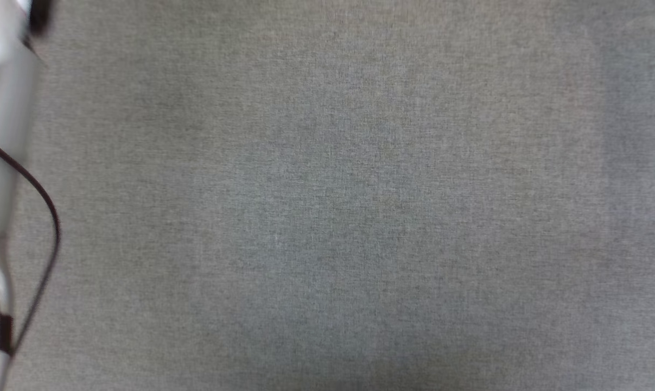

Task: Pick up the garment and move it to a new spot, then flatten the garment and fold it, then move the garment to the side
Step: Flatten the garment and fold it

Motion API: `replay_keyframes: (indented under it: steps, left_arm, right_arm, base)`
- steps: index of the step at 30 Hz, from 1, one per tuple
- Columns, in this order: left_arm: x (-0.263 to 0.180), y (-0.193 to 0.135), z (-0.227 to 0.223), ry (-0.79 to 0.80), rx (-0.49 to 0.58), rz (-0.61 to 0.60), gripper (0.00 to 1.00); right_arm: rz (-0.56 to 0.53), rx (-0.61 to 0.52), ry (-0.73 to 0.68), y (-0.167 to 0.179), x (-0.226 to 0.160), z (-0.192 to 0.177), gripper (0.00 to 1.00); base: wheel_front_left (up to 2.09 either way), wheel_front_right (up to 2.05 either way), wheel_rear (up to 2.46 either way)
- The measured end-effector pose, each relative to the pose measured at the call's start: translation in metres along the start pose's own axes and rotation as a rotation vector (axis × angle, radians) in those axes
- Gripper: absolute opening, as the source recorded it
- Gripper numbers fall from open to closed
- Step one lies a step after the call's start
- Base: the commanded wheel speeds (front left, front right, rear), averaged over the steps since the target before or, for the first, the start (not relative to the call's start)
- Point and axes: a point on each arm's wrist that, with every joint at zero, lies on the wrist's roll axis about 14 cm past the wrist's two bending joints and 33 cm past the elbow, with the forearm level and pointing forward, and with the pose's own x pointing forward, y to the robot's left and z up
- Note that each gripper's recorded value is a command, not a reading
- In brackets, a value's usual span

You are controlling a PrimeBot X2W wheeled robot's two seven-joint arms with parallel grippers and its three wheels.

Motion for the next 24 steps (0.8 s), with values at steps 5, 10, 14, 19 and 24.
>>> replay_keyframes:
  steps: [5, 10, 14, 19, 24]
  left_arm:
    - [-0.056, -0.027, -0.032, 0.111, -0.073, -0.008, 0.00]
    - [-0.116, -0.043, -0.053, 0.213, -0.146, 0.025, 0.00]
    - [-0.162, -0.049, -0.060, 0.272, -0.194, 0.072, 0.00]
    - [-0.212, -0.055, -0.058, 0.315, -0.242, 0.118, 0.00]
    - [-0.248, -0.064, -0.050, 0.344, -0.267, 0.135, 0.00]
  right_arm:
    - [0.050, 0.057, 0.054, 0.027, -0.036, -0.018, 0.00]
    - [0.097, 0.120, 0.133, 0.054, -0.078, -0.036, 0.00]
    - [0.100, 0.180, 0.181, 0.064, -0.110, -0.043, 0.00]
    - [0.061, 0.253, 0.229, 0.063, -0.147, -0.050, 0.00]
    - [0.018, 0.343, 0.262, 0.067, -0.177, -0.056, 0.00]
  base:
    - [0.00, 0.00, 0.00]
    - [0.00, 0.00, 0.00]
    - [0.00, 0.00, 0.00]
    - [0.00, 0.00, 0.00]
    - [0.00, 0.00, 0.00]
